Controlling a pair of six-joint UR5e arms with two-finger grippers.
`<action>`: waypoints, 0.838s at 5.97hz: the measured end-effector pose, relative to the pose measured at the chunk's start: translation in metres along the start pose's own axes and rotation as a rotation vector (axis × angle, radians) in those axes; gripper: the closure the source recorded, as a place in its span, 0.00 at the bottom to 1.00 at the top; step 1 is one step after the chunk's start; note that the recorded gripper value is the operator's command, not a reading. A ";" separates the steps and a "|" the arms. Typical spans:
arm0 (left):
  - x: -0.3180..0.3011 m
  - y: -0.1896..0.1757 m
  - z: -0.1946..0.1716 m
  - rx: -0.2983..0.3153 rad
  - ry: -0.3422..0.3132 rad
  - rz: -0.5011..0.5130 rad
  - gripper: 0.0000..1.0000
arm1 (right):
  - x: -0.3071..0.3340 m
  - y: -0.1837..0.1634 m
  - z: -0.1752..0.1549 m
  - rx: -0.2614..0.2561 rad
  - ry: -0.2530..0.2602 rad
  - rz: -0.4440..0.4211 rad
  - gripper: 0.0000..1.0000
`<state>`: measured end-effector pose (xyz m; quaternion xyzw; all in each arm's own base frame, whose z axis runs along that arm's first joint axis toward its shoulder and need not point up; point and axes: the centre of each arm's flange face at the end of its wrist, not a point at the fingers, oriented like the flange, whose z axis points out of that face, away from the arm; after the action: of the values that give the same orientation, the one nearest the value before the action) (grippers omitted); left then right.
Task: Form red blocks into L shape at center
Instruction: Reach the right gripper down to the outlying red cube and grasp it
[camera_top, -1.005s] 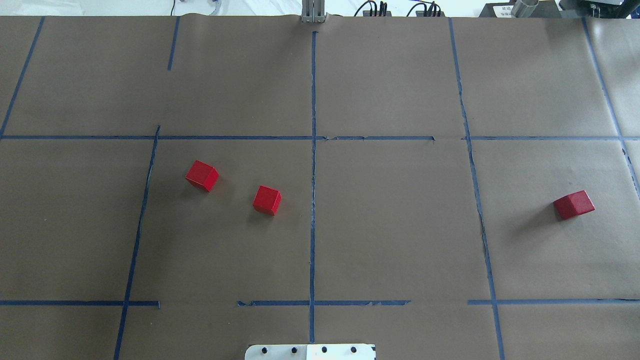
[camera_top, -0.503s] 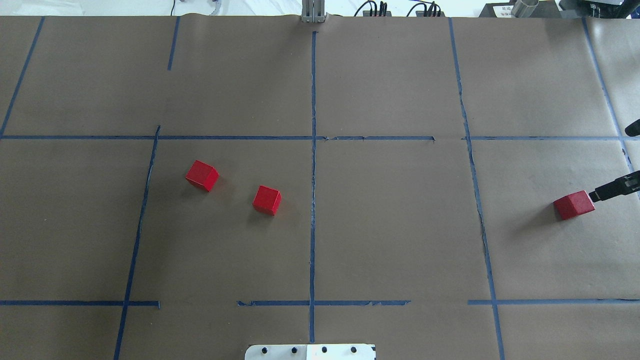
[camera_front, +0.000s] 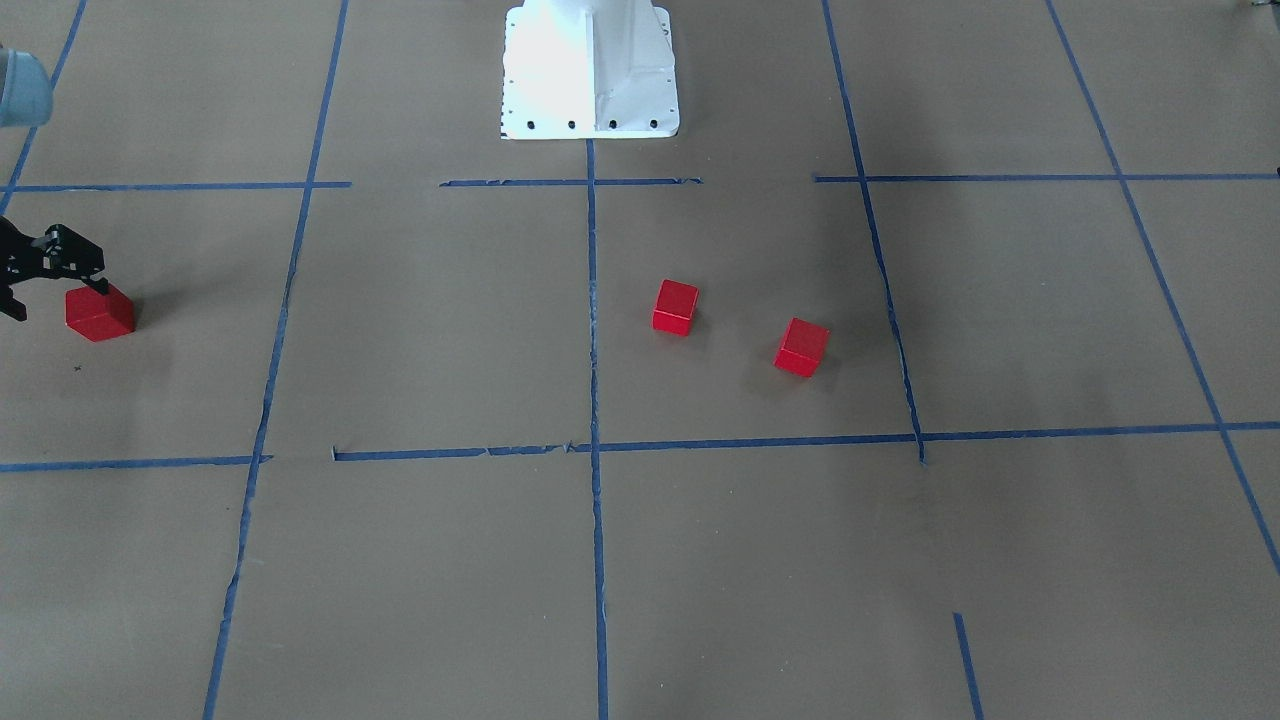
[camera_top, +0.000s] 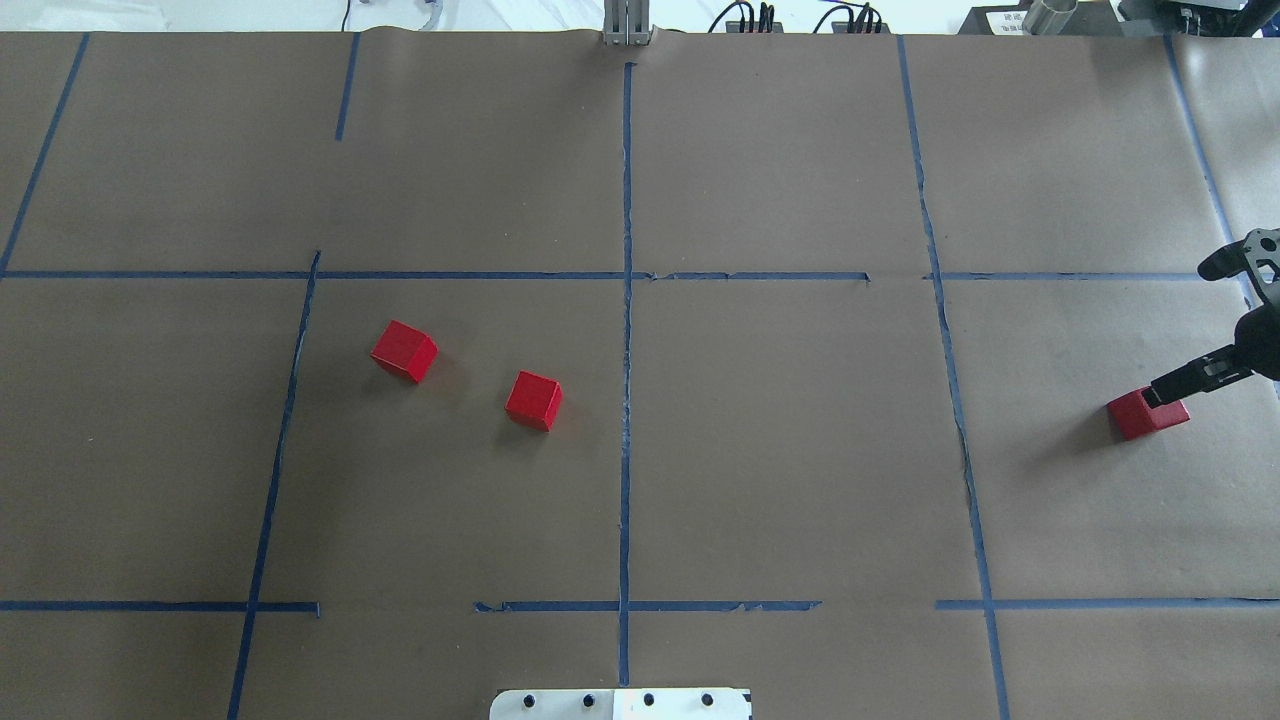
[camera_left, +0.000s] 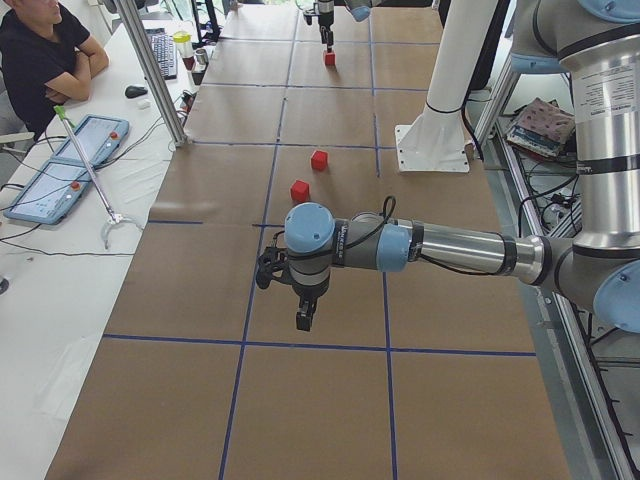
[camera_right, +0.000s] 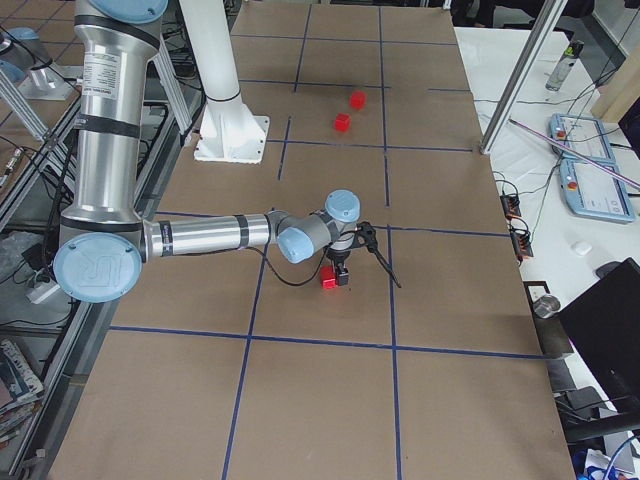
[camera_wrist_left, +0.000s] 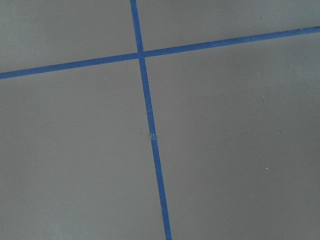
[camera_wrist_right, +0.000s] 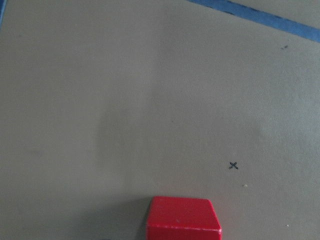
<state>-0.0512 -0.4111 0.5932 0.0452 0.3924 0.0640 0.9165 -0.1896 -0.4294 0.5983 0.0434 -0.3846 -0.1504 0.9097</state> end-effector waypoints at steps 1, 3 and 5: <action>0.000 0.000 0.000 0.000 0.000 0.001 0.00 | -0.004 0.001 0.010 -0.015 0.006 -0.004 0.35; 0.003 -0.001 -0.003 0.005 0.000 0.006 0.00 | -0.006 0.001 0.018 -0.019 0.034 -0.013 0.96; 0.010 -0.002 -0.010 0.019 -0.002 0.017 0.00 | -0.025 -0.013 0.006 0.008 0.017 -0.035 1.00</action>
<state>-0.0516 -0.4111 0.5793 0.0571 0.3918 0.0681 0.9157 -0.2131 -0.4342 0.5829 0.0550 -0.3764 -0.1647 0.9101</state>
